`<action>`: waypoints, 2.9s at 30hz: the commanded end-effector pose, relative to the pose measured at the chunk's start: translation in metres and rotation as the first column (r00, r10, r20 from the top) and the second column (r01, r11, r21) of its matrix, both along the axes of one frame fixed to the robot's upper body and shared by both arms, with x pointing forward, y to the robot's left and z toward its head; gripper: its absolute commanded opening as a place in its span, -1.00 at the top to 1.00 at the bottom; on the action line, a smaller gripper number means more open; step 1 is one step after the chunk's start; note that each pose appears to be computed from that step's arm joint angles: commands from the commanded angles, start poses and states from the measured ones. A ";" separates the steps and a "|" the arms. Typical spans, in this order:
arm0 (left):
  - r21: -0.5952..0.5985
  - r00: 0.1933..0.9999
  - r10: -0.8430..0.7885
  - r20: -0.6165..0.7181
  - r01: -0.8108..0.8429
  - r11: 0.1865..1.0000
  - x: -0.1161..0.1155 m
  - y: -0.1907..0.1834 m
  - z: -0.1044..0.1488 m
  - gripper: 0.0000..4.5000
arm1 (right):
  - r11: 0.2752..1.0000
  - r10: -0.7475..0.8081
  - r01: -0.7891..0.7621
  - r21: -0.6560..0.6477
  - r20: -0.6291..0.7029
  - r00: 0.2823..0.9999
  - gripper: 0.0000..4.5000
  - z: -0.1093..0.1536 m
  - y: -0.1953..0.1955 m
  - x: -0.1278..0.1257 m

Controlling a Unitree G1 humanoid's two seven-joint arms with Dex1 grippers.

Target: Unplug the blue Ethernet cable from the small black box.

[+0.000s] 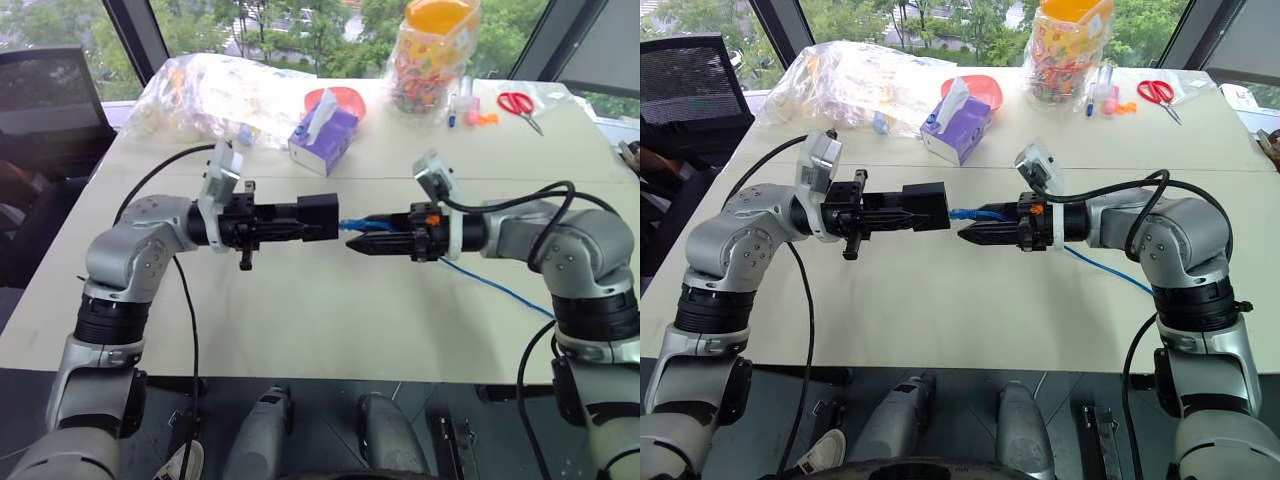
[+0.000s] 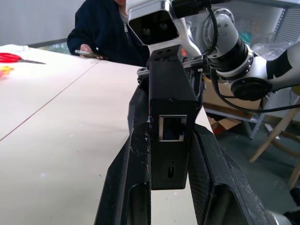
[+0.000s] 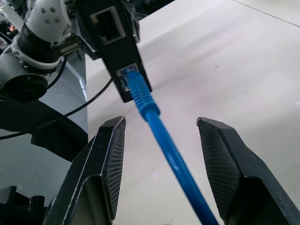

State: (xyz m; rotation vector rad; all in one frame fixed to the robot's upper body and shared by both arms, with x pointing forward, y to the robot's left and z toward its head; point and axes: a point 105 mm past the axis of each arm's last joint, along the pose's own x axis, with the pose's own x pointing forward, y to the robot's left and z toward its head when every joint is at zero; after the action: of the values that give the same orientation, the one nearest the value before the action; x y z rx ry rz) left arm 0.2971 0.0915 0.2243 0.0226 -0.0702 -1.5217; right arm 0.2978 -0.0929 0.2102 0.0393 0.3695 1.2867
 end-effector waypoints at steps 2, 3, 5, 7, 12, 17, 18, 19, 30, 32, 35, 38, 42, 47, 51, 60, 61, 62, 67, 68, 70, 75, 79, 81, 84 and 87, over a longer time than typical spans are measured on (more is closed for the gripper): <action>-0.009 0.999 -0.011 0.046 0.011 1.000 -0.006 0.001 0.010 0.78 | 0.999 -0.001 -0.001 0.037 0.072 0.997 -0.10 0.022 0.001 0.002; -0.007 0.999 -0.010 0.046 0.010 1.000 -0.006 0.001 0.010 0.78 | 0.999 0.001 -0.004 0.040 0.072 0.997 -0.10 0.024 0.001 0.002; -0.003 0.999 -0.008 0.044 0.008 1.000 -0.005 0.001 0.008 0.78 | 0.999 0.005 -0.008 0.042 0.074 0.997 -0.10 0.025 0.001 0.001; 0.002 0.999 -0.004 0.042 0.004 1.000 -0.004 0.002 0.007 0.78 | 0.999 0.008 -0.012 0.045 0.078 0.997 -0.10 0.027 0.001 0.001; 0.010 0.999 0.006 0.040 -0.007 1.000 -0.003 0.004 0.003 0.78 | 0.998 0.019 -0.023 0.050 0.086 0.996 -0.10 0.031 0.000 -0.002; 0.015 0.999 0.014 0.041 -0.014 1.000 -0.001 0.004 0.002 0.78 | 0.998 0.030 -0.034 0.050 0.083 0.996 -0.10 0.031 0.001 -0.004; 0.015 0.999 0.014 0.041 -0.015 1.000 -0.001 0.004 0.002 0.78 | 0.998 0.031 -0.035 0.049 0.083 0.996 -0.10 0.031 0.001 -0.005; 0.014 0.999 0.015 0.041 -0.015 1.000 -0.001 0.004 0.002 0.78 | 0.998 0.036 -0.040 0.047 0.082 0.996 -0.10 0.030 0.002 -0.006; -0.001 0.999 0.018 0.042 -0.018 1.000 0.000 0.003 0.005 0.78 | 0.998 0.048 -0.052 0.045 0.080 0.996 -0.10 0.027 0.008 -0.009; -0.002 0.999 0.018 0.042 -0.018 1.000 0.000 0.003 0.005 0.78 | 0.997 0.050 -0.054 0.047 0.082 0.995 -0.10 0.027 0.009 -0.009; -0.002 0.999 0.018 0.042 -0.018 1.000 0.000 0.002 0.005 0.78 | 0.997 0.051 -0.055 0.047 0.083 0.995 -0.10 0.027 0.011 -0.010; -0.002 0.999 0.017 0.042 -0.017 1.000 0.000 0.002 0.005 0.78 | 0.997 0.052 -0.056 0.046 0.083 0.995 -0.10 0.027 0.011 -0.010; -0.001 0.999 0.015 0.042 -0.015 1.000 0.001 0.002 0.005 0.78 | 0.997 0.052 -0.056 0.045 0.083 0.995 -0.10 0.027 0.012 -0.010; -0.006 0.999 0.020 0.044 -0.020 1.000 0.002 0.001 0.005 0.78 | 0.998 0.053 -0.056 0.037 0.085 0.995 0.14 0.025 0.012 -0.010; -0.010 0.999 0.022 0.043 -0.022 1.000 0.002 0.001 0.005 0.78 | 0.998 0.054 -0.057 0.032 0.085 0.995 0.96 0.024 0.013 -0.011; -0.019 0.999 0.030 0.041 -0.029 0.999 0.003 0.001 0.006 0.78 | 0.997 0.069 -0.071 0.020 0.080 0.994 0.98 0.022 0.015 -0.013; -0.019 0.999 0.031 0.041 -0.030 0.999 0.003 0.001 0.006 0.78 | 0.997 0.070 -0.072 0.020 0.080 0.994 0.98 0.022 0.015 -0.013; -0.020 0.999 0.032 0.041 -0.031 0.999 0.003 0.001 0.006 0.78 | 0.997 0.072 -0.074 0.019 0.081 0.994 0.98 0.022 0.015 -0.013; -0.069 0.999 0.038 0.014 -0.037 0.997 0.004 0.001 0.013 0.78 | 0.997 0.078 -0.077 -0.014 0.114 0.990 0.98 0.019 0.017 -0.015; -0.080 0.999 0.039 0.007 -0.038 0.996 0.005 0.001 0.015 0.78 | 0.997 0.076 -0.072 -0.033 0.131 0.988 0.98 0.017 0.017 -0.015; -0.088 0.999 0.035 -0.005 -0.036 0.996 0.004 0.002 0.017 0.78 | 0.994 0.076 -0.061 -0.091 0.174 0.982 0.98 0.010 0.014 -0.013; -0.073 1.000 0.023 -0.020 -0.025 0.997 0.001 0.004 0.016 0.78 | 0.994 0.054 -0.033 -0.108 0.191 0.980 0.98 0.007 0.003 -0.005; -0.067 0.999 0.023 -0.024 -0.025 0.997 -0.001 0.007 0.016 0.78 | 0.994 0.022 -0.001 -0.106 0.196 0.980 0.98 0.009 -0.007 0.003; -0.058 0.999 0.022 -0.023 -0.024 0.998 -0.002 0.008 0.016 0.78 | 0.993 -0.005 0.028 -0.114 0.201 0.980 0.98 0.008 -0.014 0.009; -0.052 0.999 0.022 -0.024 -0.023 0.998 -0.004 0.010 0.017 0.78 | 0.987 -0.044 0.079 -0.140 0.232 0.972 0.98 0.006 -0.027 0.019; -0.050 0.999 0.025 -0.027 -0.026 0.998 -0.004 0.011 0.017 0.78 | 0.980 -0.067 0.113 -0.166 0.263 0.962 0.98 0.005 -0.037 0.026</action>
State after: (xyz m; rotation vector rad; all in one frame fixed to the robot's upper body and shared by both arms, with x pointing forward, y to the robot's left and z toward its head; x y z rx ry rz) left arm 0.2998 0.0899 0.2146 -0.0610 0.0229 -1.4886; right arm 0.2988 -0.0912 0.2201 -0.2018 0.2006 1.3591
